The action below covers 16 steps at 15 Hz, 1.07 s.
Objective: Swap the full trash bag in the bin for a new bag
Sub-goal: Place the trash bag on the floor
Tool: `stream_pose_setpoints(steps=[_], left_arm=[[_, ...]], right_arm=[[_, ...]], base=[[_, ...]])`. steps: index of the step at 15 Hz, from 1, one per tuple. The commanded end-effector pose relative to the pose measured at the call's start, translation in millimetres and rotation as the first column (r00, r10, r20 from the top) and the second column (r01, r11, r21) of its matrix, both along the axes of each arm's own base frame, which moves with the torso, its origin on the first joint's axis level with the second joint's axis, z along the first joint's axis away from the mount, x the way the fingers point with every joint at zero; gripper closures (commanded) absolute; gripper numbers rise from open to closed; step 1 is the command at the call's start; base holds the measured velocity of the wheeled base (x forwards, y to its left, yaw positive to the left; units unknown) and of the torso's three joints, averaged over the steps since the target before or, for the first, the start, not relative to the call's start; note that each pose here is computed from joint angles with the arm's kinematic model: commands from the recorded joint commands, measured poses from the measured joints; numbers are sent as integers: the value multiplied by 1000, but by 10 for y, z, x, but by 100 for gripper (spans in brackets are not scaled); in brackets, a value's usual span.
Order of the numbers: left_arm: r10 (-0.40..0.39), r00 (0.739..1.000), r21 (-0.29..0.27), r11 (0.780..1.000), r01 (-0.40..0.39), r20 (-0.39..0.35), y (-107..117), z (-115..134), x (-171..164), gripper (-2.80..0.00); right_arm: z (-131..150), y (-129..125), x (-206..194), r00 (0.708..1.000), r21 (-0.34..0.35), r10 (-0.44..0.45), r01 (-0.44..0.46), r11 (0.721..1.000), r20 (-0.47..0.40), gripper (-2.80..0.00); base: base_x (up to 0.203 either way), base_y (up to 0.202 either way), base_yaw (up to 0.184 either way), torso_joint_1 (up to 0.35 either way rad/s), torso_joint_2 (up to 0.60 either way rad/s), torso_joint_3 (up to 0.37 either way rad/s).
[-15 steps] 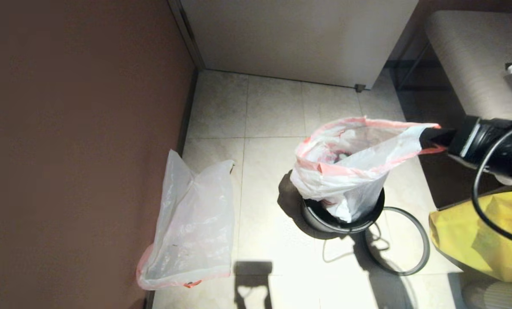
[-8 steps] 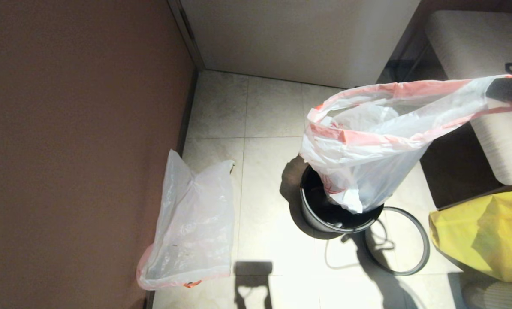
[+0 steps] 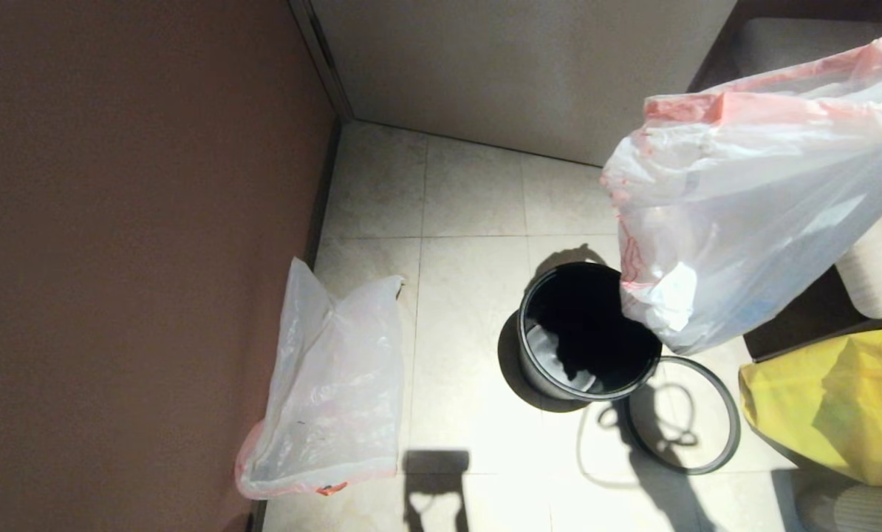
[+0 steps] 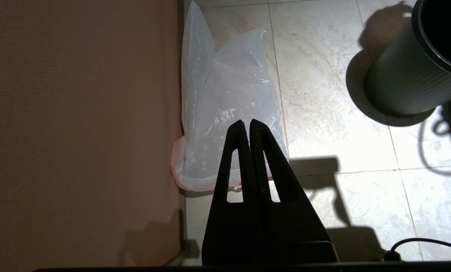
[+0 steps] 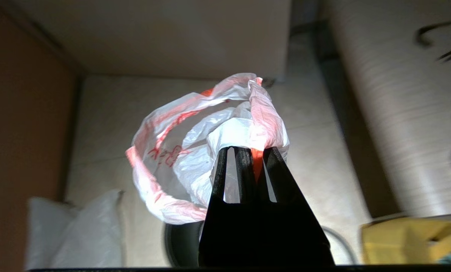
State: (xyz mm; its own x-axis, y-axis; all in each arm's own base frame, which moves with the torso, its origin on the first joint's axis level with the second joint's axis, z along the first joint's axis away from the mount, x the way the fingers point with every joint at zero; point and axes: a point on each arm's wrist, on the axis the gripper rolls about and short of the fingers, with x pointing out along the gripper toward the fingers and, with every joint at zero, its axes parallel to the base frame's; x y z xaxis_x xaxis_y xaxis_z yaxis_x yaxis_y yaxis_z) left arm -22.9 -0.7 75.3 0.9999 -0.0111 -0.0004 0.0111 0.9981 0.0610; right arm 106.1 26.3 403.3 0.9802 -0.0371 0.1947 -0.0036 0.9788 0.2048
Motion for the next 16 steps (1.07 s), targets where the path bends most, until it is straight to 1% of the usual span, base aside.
stream_pose_setpoints(steps=[1, 2, 3, 6, 8, 9, 10, 11, 12, 14, 15, 16], left_arm=[[0, 1000, 0, 1000, 0, 2, 0, 0, -1, 0], [0, 1000, 0, 1000, 0, 2, 0, 0, -1, 0], [0, 1000, 0, 1000, 0, 2, 0, 0, -1, 0], [0, 1000, 0, 1000, 0, 2, 0, 0, -1, 0], [0, 1000, 0, 1000, 0, 2, 0, 0, -1, 0], [0, 1000, 0, 1000, 0, 2, 0, 0, -1, 0], [0, 1000, 0, 1000, 0, 2, 0, 0, -1, 0], [0, 1000, 0, 1000, 0, 2, 0, 0, -1, 0], [0, 1000, 0, 1000, 0, 2, 0, 0, -1, 0], [0, 1000, 0, 1000, 0, 2, 0, 0, -1, 0], [0, 1000, 0, 1000, 0, 2, 0, 0, -1, 0], [0, 1000, 0, 1000, 0, 2, 0, 0, -1, 0]], right_arm=[[76, -62, -165, 997, -37, -60, 62, 997, 44, 0], [71, -70, -183, 997, -43, -69, 70, 997, 43, 0], [36, -68, -178, 997, -49, -68, 69, 996, 22, 0], [-168, -61, -151, 994, -79, -72, 66, 995, -86, 0], [-416, -47, -64, 976, -114, -120, 100, 988, -184, 0], [-597, -45, -24, 958, -139, -157, 126, 982, -241, 0], [-805, -53, 12, 933, -165, -197, 152, 975, -301, 0], [-1056, -70, 42, 899, -182, -233, 176, 967, -370, 0], [-1341, -92, 50, 859, -186, -261, 197, 962, -440, 0], [-1845, -151, 27, 771, -176, -315, 261, 949, -553, 0], [-2055, -198, -7, 720, -179, -354, 311, 933, -596, 0], [-2213, -251, -68, 677, -185, -394, 363, 913, -621, 0]], base=[[0, 0, 0, 0, 0, 0], [0, 0, 0, 0, 0, 0], [0, 0, 0, 0, 0, 0], [0, 0, 0, 0, 0, 0], [0, 0, 0, 0, 0, 0], [0, 0, 0, 0, 0, 0], [0, 0, 0, 0, 0, 0], [0, 0, 0, 0, 0, 0], [0, 0, 0, 0, 0, 0], [0, 0, 0, 0, 0, 0], [0, 0, 0, 0, 0, 0], [0, 0, 0, 0, 0, 0]])
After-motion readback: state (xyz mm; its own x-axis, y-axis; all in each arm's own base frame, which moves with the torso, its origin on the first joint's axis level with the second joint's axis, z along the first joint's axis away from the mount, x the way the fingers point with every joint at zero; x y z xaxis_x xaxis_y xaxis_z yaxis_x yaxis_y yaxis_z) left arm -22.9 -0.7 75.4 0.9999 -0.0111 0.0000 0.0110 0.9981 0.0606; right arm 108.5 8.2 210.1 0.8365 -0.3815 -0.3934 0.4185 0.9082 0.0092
